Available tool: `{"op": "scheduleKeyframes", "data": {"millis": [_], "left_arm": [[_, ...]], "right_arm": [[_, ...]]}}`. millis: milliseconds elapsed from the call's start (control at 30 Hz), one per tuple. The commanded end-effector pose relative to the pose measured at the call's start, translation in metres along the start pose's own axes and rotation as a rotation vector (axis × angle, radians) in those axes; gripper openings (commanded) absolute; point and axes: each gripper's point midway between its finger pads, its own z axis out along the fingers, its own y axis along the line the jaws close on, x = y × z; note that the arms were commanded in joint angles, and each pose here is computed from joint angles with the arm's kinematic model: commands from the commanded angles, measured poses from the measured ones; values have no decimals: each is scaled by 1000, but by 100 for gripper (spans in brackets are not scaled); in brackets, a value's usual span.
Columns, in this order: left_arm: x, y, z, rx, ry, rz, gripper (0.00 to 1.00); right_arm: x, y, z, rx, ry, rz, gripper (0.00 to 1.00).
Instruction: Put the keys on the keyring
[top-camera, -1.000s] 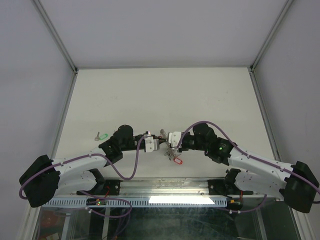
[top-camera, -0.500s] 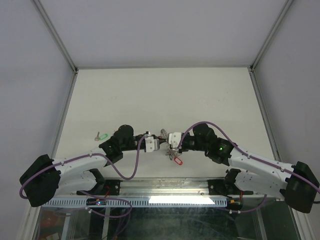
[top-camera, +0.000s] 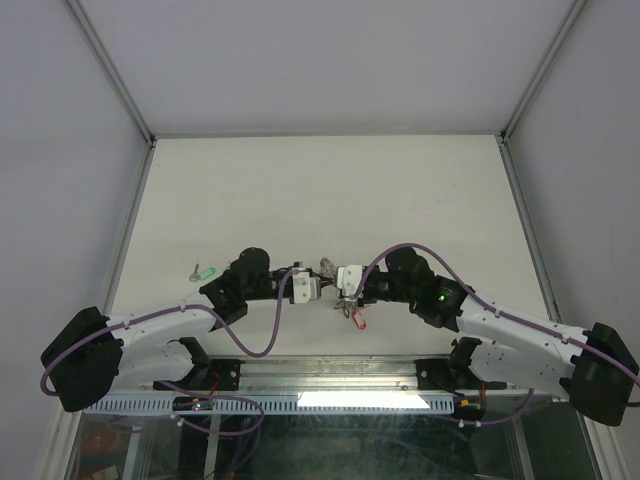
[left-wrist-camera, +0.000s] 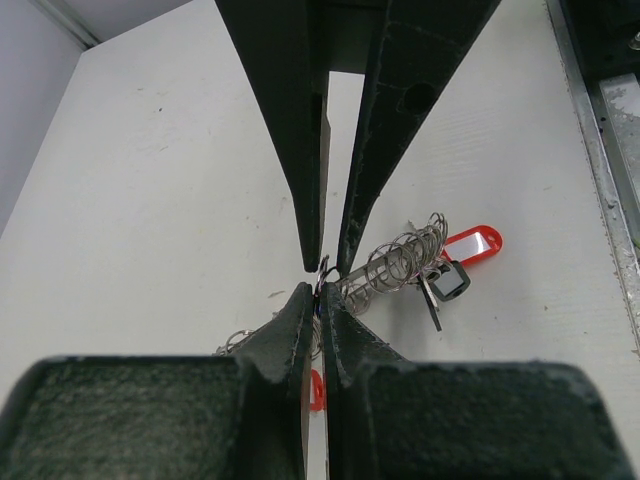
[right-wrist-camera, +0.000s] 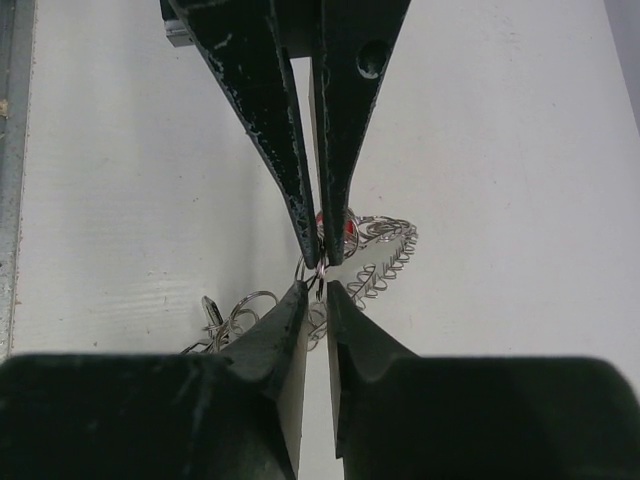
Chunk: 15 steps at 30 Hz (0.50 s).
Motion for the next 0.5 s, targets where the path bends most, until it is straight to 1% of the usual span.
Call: {"op": "scheduleKeyframes", "data": {"millis": [0, 133, 333, 467], "left_arm": [[-33, 3, 7, 43, -102, 51, 0], [-31, 2, 6, 42, -96, 48, 0], [-31, 4, 1, 16, -85, 37, 0], [-40, 3, -9, -12, -123, 8, 21]], "right_arm": [[-34, -13, 3, 33, -124, -35, 14], [-36, -12, 1, 28, -116, -16, 1], [-33, -13, -7, 35, -66, 59, 0], [-32, -16, -12, 72, -62, 88, 0]]}}
